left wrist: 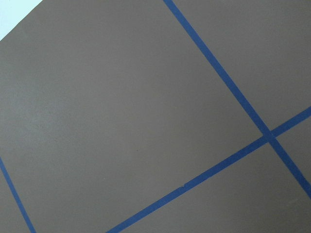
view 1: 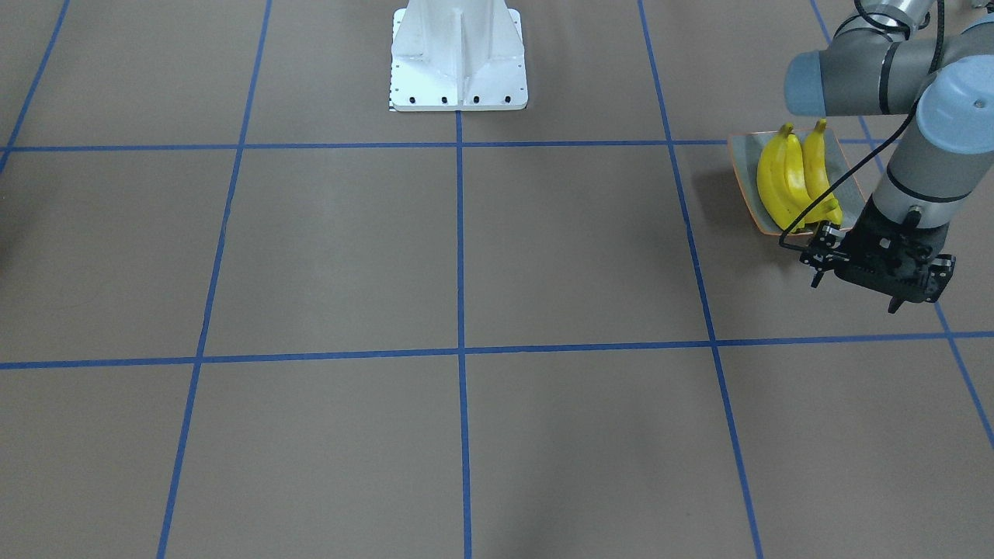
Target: Transfer all bananas from basket to plate
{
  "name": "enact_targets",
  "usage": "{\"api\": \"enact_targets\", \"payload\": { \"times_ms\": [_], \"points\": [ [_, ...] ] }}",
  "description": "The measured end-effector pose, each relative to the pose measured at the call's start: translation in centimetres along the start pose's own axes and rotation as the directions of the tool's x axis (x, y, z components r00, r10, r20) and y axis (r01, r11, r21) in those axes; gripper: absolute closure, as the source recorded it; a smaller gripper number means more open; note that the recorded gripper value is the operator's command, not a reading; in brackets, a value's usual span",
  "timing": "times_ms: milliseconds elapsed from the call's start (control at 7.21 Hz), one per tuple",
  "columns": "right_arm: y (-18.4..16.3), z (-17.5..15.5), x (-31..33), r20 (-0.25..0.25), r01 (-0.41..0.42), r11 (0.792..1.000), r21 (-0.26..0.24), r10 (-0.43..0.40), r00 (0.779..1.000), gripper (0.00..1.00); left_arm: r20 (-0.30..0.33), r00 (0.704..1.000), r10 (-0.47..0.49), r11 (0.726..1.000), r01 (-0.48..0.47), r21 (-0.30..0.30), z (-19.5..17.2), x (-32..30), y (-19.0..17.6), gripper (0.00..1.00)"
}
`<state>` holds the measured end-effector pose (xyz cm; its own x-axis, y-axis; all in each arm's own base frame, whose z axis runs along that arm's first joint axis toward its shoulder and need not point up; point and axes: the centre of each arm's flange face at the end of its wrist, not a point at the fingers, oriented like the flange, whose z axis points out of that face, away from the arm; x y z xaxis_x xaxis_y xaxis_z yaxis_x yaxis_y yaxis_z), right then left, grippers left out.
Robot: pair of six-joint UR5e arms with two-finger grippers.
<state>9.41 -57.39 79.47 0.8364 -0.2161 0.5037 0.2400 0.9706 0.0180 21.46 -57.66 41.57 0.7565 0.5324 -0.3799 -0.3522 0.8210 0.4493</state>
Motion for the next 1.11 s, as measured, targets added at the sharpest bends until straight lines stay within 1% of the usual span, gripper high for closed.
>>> {"api": "enact_targets", "payload": {
  "times_ms": [278, 555, 833, 1110],
  "points": [
    [-0.3, 0.6, -0.4, -0.028, 0.013, 1.0, -0.018, -0.014, 1.0, 0.0, 0.0, 1.0, -0.001, 1.0, 0.001, -0.004, 0.2, 0.0, -0.1, 0.01],
    [-0.3, 0.9, -0.5, -0.037, 0.015, 1.0, -0.027, -0.016, 0.999, 0.01, 0.0, 1.0, -0.001, 1.0, 0.001, -0.004, 0.2, 0.0, -0.1, 0.01],
    [-0.8, 0.7, -0.6, -0.04, 0.01, 1.0, -0.024, -0.011, 0.999, 0.01, 0.0, 1.0, -0.001, 1.0, 0.001, -0.004, 0.2, 0.0, -0.1, 0.01],
    [-1.9, 0.0, -0.9, -0.048, -0.004, 1.0, -0.004, 0.004, 0.999, 0.01, 0.001, 1.0, -0.002, 1.0, 0.002, -0.005, 0.3, -0.1, -0.1, 0.0]
  ]
}}
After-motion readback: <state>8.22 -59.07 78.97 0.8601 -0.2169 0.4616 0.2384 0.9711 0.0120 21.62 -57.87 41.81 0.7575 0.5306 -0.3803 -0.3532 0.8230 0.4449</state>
